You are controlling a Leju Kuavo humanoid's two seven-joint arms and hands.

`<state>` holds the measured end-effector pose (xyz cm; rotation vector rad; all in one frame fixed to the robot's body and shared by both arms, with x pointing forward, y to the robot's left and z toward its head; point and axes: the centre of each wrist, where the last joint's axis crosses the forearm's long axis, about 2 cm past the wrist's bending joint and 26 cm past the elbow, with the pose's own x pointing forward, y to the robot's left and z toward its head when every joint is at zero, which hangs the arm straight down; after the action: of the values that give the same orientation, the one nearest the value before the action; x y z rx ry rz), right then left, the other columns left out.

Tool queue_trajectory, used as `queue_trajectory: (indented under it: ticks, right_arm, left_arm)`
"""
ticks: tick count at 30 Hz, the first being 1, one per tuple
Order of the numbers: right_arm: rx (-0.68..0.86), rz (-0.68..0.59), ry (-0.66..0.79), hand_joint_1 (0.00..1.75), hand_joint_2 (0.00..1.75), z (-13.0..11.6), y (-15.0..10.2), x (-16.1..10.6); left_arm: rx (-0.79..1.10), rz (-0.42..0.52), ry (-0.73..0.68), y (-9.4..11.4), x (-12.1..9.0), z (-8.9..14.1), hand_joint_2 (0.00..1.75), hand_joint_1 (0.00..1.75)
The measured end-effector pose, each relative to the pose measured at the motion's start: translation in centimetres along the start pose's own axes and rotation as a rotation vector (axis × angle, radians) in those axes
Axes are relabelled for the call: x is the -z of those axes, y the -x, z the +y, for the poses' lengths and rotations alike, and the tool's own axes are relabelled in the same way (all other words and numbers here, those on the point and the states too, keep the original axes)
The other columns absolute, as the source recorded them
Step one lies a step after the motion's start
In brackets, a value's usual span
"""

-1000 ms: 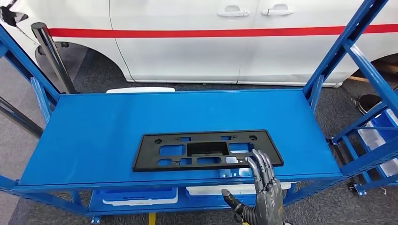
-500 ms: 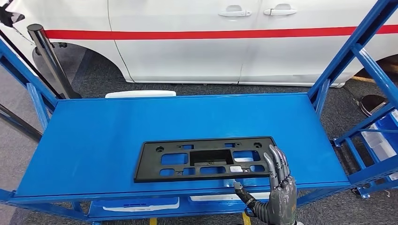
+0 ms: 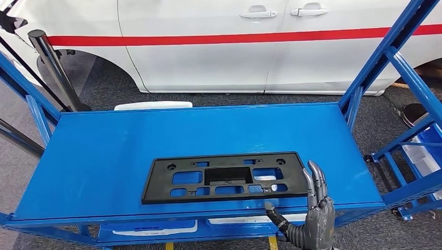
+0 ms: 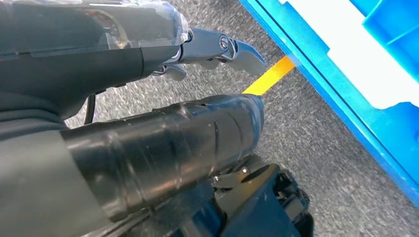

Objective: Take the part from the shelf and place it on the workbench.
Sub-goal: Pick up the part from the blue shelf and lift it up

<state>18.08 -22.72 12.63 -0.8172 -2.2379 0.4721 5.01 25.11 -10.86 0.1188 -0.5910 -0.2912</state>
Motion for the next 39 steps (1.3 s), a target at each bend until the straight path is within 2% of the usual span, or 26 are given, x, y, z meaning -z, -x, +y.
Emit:
queue_trajectory:
  ticks: [5, 9, 16, 29, 35, 39]
  right_arm:
    - [0.000, 0.005, -0.022, 0.00, 1.75, -0.2, 0.2, -0.1]
    - [0.014, 0.008, -0.097, 0.00, 1.75, -0.3, 0.4, -0.3]
    - [0.005, -0.069, -0.225, 0.00, 1.75, -0.5, 1.1, 0.3]
    - [-0.026, -0.232, -0.341, 0.00, 1.75, -0.4, 2.2, 4.7]
    - [-0.058, -0.328, -0.477, 0.00, 1.75, 0.5, 2.5, 8.0]
    - [-0.039, -0.333, -0.581, 0.00, 1.75, 0.7, 3.2, 9.1]
  left_arm:
    - [-0.027, -0.001, -0.002, 0.0, 0.0, -0.1, 0.00, 0.00]
    - [-0.014, -0.018, 0.006, 0.0, 0.0, -0.1, 0.00, 0.00]
    - [0.039, -0.025, 0.043, -0.1, 0.0, -0.2, 0.00, 0.00]
    - [0.077, -0.030, 0.065, -0.4, 0.2, -0.1, 0.00, 0.00]
    - [0.084, -0.035, 0.065, -1.1, 0.5, 0.0, 0.00, 0.00]
    - [0.087, -0.035, 0.066, -1.1, 0.5, 0.0, 0.00, 0.00]
